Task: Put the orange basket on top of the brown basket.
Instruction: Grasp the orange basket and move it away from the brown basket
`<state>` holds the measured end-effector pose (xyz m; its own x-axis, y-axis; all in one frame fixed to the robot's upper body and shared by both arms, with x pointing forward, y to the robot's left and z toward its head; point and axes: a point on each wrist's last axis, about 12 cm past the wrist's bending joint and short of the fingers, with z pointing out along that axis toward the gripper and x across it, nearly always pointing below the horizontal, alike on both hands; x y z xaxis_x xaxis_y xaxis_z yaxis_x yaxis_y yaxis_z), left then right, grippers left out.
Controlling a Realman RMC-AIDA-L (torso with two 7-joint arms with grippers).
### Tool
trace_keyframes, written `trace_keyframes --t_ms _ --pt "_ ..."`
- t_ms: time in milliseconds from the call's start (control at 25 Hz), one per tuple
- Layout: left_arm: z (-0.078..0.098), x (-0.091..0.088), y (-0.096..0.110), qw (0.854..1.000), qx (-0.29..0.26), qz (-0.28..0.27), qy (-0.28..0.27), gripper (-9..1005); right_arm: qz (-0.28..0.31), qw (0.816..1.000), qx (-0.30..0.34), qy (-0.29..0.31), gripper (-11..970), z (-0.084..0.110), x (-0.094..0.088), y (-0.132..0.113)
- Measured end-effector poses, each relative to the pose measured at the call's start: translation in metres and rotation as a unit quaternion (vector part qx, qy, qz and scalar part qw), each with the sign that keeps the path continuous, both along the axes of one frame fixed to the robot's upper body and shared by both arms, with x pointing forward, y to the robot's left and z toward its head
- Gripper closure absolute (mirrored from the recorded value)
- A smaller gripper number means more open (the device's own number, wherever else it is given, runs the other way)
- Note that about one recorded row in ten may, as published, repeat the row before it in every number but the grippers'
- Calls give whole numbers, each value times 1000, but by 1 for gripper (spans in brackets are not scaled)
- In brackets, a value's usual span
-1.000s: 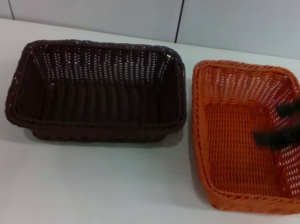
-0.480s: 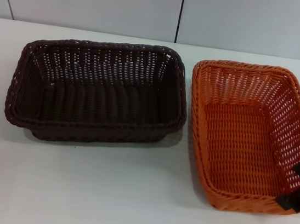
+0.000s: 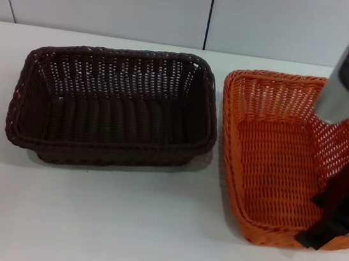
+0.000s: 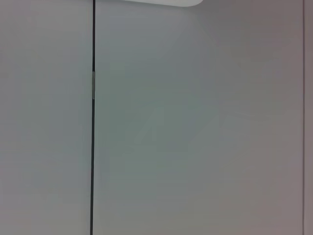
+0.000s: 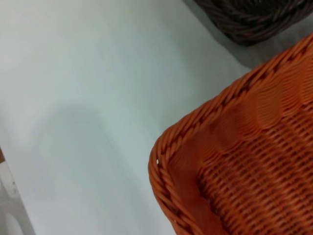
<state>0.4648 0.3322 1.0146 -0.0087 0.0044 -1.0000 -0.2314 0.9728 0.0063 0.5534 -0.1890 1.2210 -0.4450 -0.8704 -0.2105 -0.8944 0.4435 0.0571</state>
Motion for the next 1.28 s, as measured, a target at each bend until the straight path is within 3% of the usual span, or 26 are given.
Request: trace_keyframes --t_ms 440,760,1000,1280 --pt "0 2 1 1000 -10 0 -2 272 28 999 -20 27 188 -38 5 23" --pt "0 3 4 1000 -9 2 -2 272 8 1000 -21 9 236 -40 9 22" --pt "0 4 5 1000 -6 1 0 273 13 999 -35 13 463 -47 8 28" --pt "-1 6 6 1000 -1 0 2 273 11 999 -37 -1 656 -44 9 31"
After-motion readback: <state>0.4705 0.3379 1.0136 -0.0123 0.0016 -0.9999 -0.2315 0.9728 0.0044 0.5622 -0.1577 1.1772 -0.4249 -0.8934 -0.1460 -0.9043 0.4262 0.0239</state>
